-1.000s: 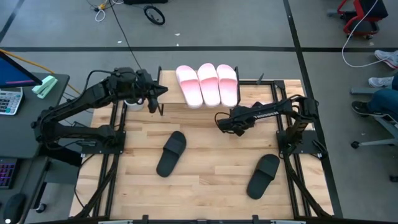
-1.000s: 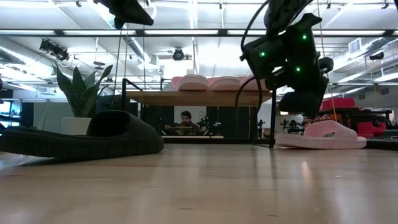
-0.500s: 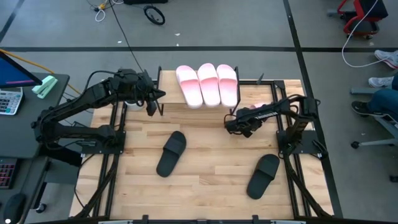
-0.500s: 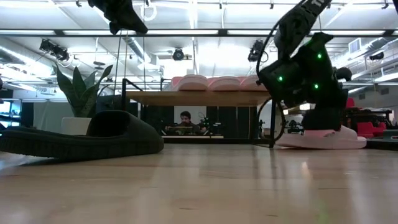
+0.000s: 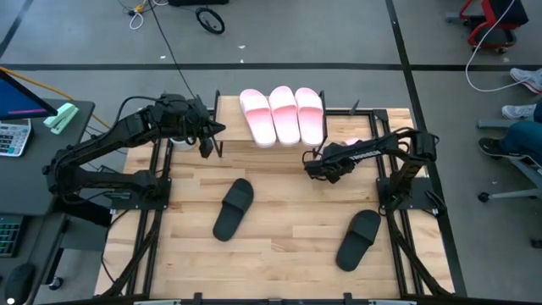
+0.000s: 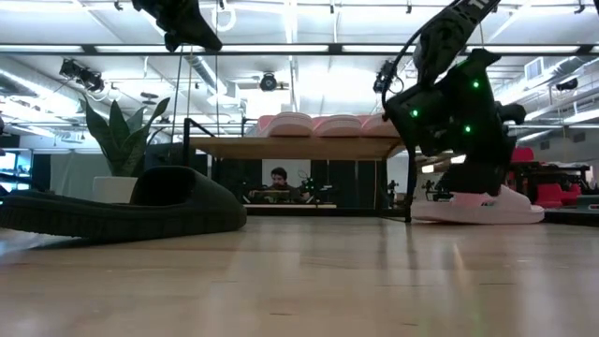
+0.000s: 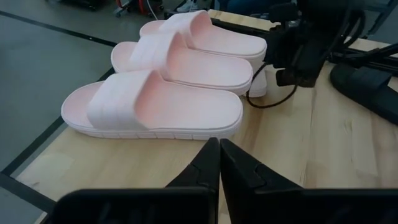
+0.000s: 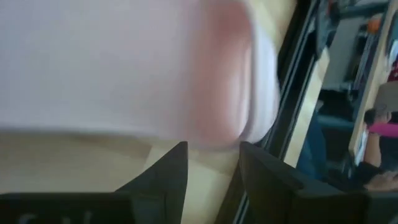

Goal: Pick and place slides into the shelf
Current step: Put the pink slides on the shelf

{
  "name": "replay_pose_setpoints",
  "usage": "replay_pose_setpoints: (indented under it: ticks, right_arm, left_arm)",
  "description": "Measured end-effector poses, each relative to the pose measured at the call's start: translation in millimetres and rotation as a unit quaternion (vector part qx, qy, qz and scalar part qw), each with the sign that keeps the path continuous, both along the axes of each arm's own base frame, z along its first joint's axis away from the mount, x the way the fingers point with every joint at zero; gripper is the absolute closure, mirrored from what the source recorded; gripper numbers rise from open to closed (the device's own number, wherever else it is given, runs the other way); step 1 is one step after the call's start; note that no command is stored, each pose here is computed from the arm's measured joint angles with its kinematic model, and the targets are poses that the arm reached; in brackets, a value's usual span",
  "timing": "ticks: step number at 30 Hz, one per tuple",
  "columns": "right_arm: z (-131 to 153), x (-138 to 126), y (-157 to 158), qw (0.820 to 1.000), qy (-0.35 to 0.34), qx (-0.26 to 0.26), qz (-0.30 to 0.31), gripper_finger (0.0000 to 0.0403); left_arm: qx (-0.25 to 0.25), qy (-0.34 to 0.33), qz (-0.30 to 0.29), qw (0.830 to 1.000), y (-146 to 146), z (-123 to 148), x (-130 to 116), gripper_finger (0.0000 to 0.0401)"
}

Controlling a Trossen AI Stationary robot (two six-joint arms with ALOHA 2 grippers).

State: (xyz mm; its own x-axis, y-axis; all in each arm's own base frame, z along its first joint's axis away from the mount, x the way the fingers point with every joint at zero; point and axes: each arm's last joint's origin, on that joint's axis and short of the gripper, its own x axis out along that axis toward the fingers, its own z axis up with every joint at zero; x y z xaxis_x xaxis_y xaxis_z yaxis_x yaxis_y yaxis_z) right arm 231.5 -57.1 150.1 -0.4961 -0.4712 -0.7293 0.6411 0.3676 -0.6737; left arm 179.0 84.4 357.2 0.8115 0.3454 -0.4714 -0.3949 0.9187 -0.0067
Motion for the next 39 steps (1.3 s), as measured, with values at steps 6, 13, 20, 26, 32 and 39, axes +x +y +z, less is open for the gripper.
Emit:
replay_pose_setpoints:
  ticks: [6,13,20,26,32,39]
  right_arm:
    - [11.2,-3.9,-7.2,0.999,-0.023,-0.034,-0.007,0.0252]
    - [14.6,-8.3,-21.5,0.998,-0.022,-0.059,-0.015,0.0252]
    - [12.9,-6.7,-26.9,0.998,-0.035,-0.057,-0.018,0.0252]
    - [6.8,-10.6,-25.7,0.998,-0.03,-0.054,-0.015,0.0252]
    - [-9.9,-25.2,-21.2,0.999,-0.012,-0.044,-0.019,0.0257]
    - [-18.8,-34.5,-17.9,0.999,0.005,-0.042,-0.013,0.0304]
  left_arm:
    - [-0.001,0.0,0.0,1.0,0.0,-0.1,0.0,0.0382]
    - [-0.001,0.0,0.0,1.0,-0.2,-0.2,0.1,0.0378]
    - [-0.004,0.005,0.0,1.0,-0.4,-1.2,-0.4,0.0387]
    - [-0.009,0.016,0.0,1.0,-0.9,-3.2,-1.5,0.0381]
    - [-0.011,0.02,0.0,1.0,-1.1,-3.9,-1.9,0.0378]
    - [-0.011,0.02,0.0,1.0,-1.1,-3.9,-1.8,0.0387]
